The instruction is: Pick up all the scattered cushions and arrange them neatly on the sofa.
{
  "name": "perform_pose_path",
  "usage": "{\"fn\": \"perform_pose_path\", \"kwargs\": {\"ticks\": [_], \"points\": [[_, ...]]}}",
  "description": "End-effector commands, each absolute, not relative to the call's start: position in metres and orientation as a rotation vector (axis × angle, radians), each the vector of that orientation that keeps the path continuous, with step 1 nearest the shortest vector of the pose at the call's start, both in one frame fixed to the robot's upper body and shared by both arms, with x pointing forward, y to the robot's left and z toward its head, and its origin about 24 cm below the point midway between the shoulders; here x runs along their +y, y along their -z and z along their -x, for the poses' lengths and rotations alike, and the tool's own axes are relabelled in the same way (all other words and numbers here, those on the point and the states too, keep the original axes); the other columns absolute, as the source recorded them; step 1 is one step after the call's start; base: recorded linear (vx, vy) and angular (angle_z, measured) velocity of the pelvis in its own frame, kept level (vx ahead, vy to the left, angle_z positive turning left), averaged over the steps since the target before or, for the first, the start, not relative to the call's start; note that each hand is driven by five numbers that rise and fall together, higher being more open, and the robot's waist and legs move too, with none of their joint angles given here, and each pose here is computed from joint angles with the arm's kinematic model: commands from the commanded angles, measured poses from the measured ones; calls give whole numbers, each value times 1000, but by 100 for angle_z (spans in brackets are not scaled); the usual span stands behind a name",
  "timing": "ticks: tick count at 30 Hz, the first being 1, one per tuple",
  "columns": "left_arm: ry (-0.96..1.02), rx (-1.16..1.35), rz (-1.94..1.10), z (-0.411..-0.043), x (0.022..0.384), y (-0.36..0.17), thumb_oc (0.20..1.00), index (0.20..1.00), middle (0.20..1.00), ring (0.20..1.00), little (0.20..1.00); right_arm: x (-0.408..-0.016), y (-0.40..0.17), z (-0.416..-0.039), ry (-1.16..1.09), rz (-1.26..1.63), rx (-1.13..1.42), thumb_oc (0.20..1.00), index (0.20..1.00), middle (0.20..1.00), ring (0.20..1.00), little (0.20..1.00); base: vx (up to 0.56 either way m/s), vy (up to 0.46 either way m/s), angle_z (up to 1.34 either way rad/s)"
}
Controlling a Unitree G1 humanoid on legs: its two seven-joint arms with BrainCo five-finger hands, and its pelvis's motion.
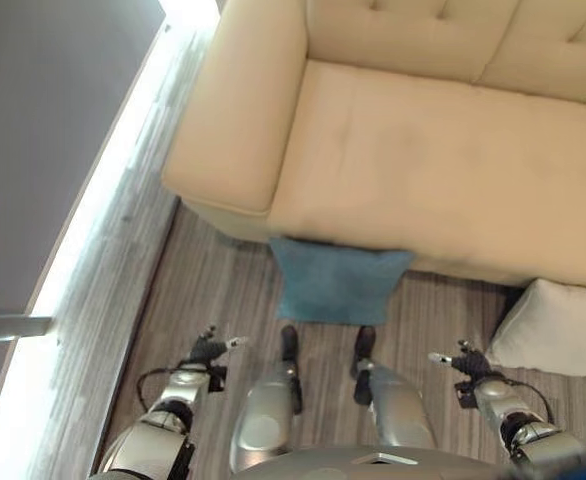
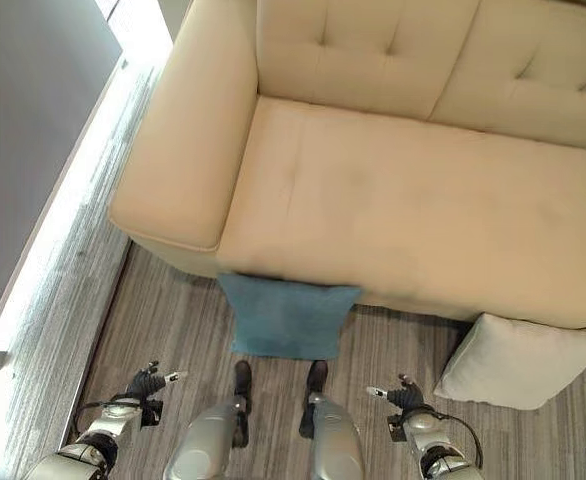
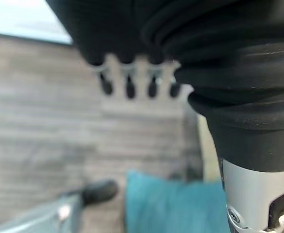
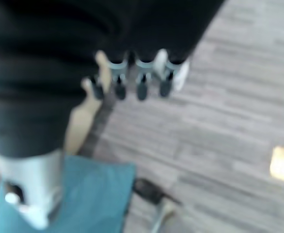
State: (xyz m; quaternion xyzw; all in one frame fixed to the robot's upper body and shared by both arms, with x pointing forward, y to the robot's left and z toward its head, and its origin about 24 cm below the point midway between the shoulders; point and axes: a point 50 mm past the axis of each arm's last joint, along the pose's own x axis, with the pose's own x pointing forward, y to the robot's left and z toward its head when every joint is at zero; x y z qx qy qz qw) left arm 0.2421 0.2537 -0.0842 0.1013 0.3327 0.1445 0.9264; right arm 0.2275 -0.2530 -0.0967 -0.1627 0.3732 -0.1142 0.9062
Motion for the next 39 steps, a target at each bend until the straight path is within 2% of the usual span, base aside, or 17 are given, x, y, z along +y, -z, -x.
{"fn": "perform_pose_path", "kwargs": {"ticks": [1,4,6,9,15,18,20,24,39], "points": [[-372,621,-175,-246,254,79,1000,1000,1000,1000,1000,-259,89,-232,312,315,703,1000,1000,1000,1000,1000,-102,30,4],[-378,527,-135,-273,247,59,1000,1000,1000,1000,1000,-259,63,-261,355,307,570,1000,1000,1000,1000,1000,-108,26,2],[-388,410,-84,-300,239,32,1000,1000,1000,1000,1000,-257,27,-293,394,309,396,1000,1000,1000,1000,1000,-102,54,4],[-397,377,-60,-308,235,24,1000,1000,1000,1000,1000,-257,17,-300,413,297,348,1000,1000,1000,1000,1000,-52,28,-7],[-406,202,36,-351,213,-27,1000,1000,1000,1000,1000,-237,-54,-345,437,266,39,1000,1000,1000,1000,1000,-22,8,-14],[-410,176,43,-356,213,-36,1000,1000,1000,1000,1000,-234,-59,-348,430,271,17,1000,1000,1000,1000,1000,1,3,-5],[-422,114,77,-368,211,-58,1000,1000,1000,1000,1000,-224,-88,-357,430,240,-109,1000,1000,1000,1000,1000,3,42,-9],[-407,83,81,-373,207,-68,1000,1000,1000,1000,1000,-223,-92,-358,433,236,-132,1000,1000,1000,1000,1000,5,-4,-14],[-339,-232,41,-404,198,-177,1000,1000,1000,1000,1000,-205,-155,-377,342,262,-343,1000,1000,1000,1000,1000,-1,-1,-1]]}}
